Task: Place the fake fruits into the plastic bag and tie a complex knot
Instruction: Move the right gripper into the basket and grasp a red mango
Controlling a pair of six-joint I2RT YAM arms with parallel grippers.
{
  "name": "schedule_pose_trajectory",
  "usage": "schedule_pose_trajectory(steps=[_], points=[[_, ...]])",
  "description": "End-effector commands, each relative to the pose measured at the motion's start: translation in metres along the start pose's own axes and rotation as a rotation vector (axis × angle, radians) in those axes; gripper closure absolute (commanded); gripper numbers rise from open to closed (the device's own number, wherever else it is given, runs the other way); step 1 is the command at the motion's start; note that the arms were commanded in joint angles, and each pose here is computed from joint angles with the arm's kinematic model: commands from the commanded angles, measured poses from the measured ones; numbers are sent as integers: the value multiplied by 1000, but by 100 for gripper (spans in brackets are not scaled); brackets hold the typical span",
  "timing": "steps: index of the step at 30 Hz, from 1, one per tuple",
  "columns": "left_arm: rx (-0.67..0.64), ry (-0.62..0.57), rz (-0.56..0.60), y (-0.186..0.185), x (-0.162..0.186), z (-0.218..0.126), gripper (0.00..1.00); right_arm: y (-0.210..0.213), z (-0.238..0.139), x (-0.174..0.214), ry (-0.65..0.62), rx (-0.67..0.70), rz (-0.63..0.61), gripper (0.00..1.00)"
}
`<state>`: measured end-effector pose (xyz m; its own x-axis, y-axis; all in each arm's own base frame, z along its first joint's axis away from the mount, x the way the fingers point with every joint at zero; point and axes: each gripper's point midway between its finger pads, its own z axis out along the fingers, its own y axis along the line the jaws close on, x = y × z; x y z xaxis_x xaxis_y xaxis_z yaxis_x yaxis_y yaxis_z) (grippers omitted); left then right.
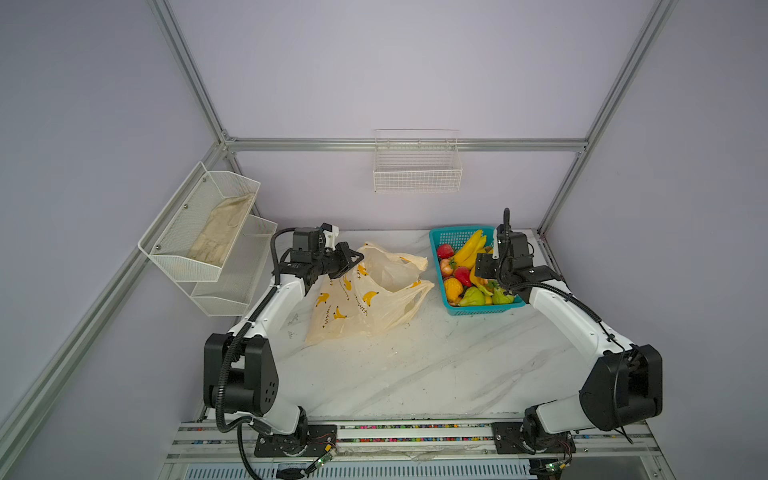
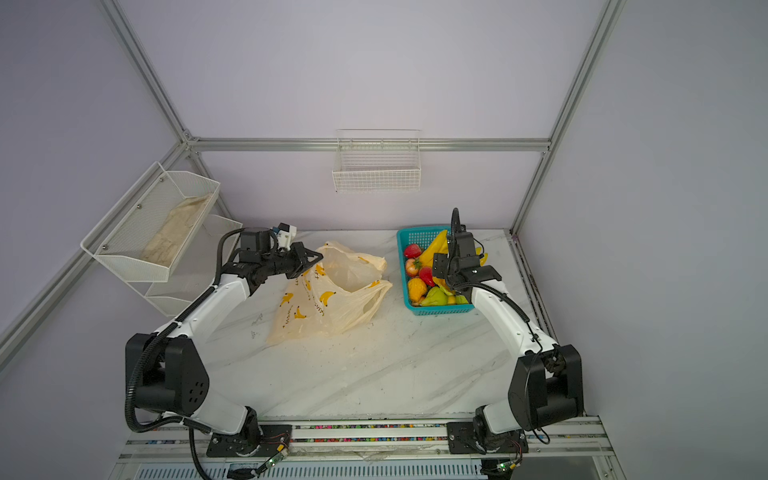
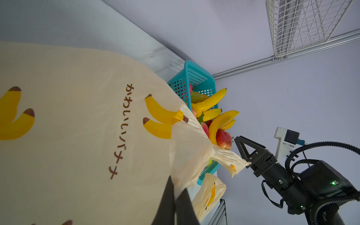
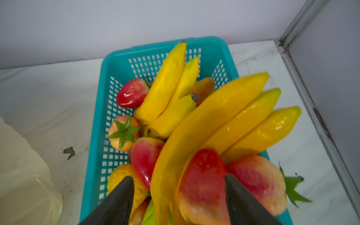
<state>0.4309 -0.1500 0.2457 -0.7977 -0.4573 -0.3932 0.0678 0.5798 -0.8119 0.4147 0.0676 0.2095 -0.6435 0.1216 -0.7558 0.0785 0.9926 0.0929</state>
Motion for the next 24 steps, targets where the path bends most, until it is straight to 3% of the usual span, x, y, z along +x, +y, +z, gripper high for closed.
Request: schedule_pose_trajectory(steps=[1,24], points=[[45,-7,6,-9,2,-8,100,-20,-8,12,45,36,87,25],[46,-3,4,-6,4,-6,100,-24,40,31,112,88,44,30]])
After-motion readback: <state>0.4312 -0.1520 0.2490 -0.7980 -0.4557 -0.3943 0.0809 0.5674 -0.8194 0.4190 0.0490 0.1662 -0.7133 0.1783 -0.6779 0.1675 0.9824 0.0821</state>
